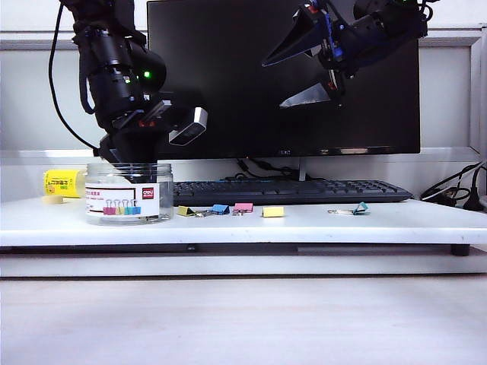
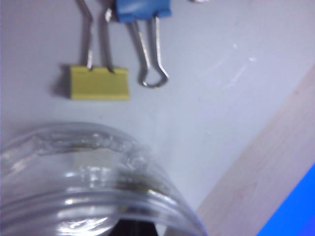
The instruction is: Take the clips out of the round transparent plastic box and place them on the table.
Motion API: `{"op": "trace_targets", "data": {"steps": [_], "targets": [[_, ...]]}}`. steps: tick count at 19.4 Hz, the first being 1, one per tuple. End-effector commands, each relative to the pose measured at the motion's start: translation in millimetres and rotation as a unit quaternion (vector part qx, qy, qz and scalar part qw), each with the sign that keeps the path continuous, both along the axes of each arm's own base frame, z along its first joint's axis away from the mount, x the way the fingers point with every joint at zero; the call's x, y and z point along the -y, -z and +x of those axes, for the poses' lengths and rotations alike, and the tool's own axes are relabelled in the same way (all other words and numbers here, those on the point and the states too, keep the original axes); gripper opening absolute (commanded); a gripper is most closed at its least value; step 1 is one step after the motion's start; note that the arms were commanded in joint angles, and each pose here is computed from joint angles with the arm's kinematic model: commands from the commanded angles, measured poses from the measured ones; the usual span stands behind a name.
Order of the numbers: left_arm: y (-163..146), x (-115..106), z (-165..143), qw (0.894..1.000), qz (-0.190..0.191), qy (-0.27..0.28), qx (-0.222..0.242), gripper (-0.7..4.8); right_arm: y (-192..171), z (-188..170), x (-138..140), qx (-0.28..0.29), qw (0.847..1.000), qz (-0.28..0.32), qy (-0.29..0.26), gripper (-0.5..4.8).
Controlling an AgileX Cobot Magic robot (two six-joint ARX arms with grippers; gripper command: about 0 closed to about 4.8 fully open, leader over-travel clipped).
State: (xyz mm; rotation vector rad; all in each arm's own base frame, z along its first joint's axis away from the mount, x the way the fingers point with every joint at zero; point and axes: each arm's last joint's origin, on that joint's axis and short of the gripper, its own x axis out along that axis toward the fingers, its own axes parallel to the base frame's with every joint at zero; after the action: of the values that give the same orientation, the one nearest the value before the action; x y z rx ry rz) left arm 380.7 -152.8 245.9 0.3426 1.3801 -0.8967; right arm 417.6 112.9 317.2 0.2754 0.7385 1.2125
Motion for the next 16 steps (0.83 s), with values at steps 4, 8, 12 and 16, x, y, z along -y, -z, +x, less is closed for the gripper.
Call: {"op": "trace_targets", "data": {"steps": [4,8,12,16], "targets": [[-1.6,-0.6,2.8,0.999,0.028,-0.011,0.027,-0.03,-2.9,-1.3,-0.3,0.005,1.000,0.001,-0.003,4.29],[-2.9,-0.6,4.7,0.999,0.032,-0.019,0.040,-0.03,-2.9,-1.4,-0.3,0.005,1.000,0.001,-0.003,4.29],[-10.1,-1.9,3.6,0.998,0.035,-0.023,0.056,-0.03,-2.9,-1.3,-0.3,0.006,1.000,0.001,-0.003,4.29],[-15.3,-3.3,-3.2,0.999,0.024,-0.012,0.036,0.01,-2.9,-1.3,-0.3,0.005,1.000,0.001,-0.002,4.29]]}}
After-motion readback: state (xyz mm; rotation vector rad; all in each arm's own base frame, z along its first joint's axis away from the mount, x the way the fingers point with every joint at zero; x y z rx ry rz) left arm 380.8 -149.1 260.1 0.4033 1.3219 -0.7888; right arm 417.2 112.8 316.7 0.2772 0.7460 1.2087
